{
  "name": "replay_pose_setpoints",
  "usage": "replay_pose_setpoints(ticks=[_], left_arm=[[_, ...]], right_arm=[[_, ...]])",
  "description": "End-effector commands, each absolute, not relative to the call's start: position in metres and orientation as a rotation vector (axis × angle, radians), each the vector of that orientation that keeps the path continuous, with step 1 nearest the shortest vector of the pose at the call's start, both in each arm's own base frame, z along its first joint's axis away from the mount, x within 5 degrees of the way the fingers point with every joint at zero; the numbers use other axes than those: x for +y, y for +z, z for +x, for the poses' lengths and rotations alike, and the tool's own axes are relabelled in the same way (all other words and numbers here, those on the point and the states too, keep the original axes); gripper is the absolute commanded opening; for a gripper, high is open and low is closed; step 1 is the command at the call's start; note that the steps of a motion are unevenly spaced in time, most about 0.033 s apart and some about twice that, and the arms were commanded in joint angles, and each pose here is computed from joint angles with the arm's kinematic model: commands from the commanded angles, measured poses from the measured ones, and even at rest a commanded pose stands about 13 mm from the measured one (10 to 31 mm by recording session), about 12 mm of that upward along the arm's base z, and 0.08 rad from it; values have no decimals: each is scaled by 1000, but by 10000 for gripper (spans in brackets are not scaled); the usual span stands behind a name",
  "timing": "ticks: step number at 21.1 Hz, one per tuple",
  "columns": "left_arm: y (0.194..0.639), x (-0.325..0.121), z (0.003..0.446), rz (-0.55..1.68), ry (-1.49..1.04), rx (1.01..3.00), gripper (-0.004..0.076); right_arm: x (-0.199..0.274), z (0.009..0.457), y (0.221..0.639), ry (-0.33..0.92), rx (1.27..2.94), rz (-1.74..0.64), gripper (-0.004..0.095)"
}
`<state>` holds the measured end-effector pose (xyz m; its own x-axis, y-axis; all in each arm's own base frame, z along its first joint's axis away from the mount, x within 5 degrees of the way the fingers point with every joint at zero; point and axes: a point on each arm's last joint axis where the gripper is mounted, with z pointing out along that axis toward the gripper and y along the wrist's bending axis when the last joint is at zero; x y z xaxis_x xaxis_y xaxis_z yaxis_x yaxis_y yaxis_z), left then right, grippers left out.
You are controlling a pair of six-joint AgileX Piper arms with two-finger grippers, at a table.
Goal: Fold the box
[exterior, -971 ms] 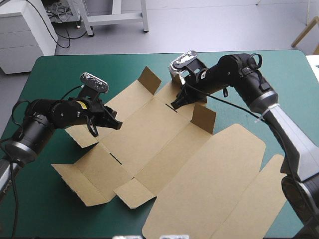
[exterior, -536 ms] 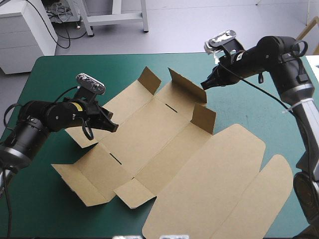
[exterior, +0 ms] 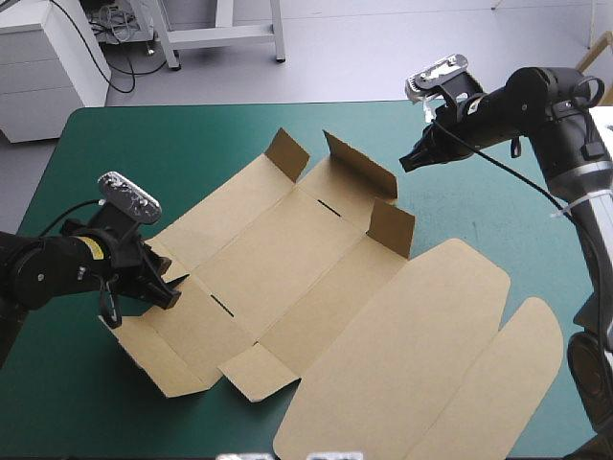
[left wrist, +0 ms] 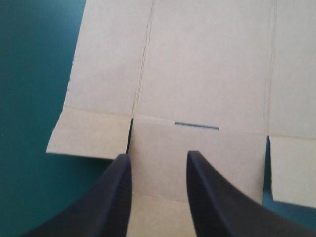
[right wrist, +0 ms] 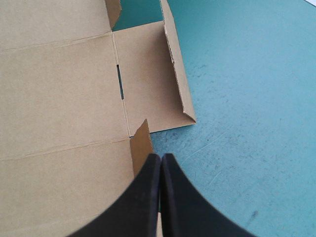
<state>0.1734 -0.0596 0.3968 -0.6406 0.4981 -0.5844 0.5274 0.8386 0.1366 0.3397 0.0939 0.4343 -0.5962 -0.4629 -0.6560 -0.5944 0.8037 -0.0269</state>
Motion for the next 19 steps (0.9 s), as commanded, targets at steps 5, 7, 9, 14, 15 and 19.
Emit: replay_pose_setpoints(ticks=[5,7,9,14,15,19], left_arm=[[413,-46,137,729,-29,2319,257],[404,-45,132,733,-30,2343,257],[390,-43,128,741,-25,2371,257],[364,-41,124,723,-32,2434,257],[362,-42,125,718,-34,2437,257],[360,-42,127,693,-41,2424,257]], right_arm=[[91,329,436,242,2270,-814,-17],[91,330,433,242,2275,-827,-17],[91,330,433,240,2273,-831,2],[91,330,433,243,2272,-833,424],[91,330,432,243,2274,-833,511],[93,334,428,264,2294,-812,694]])
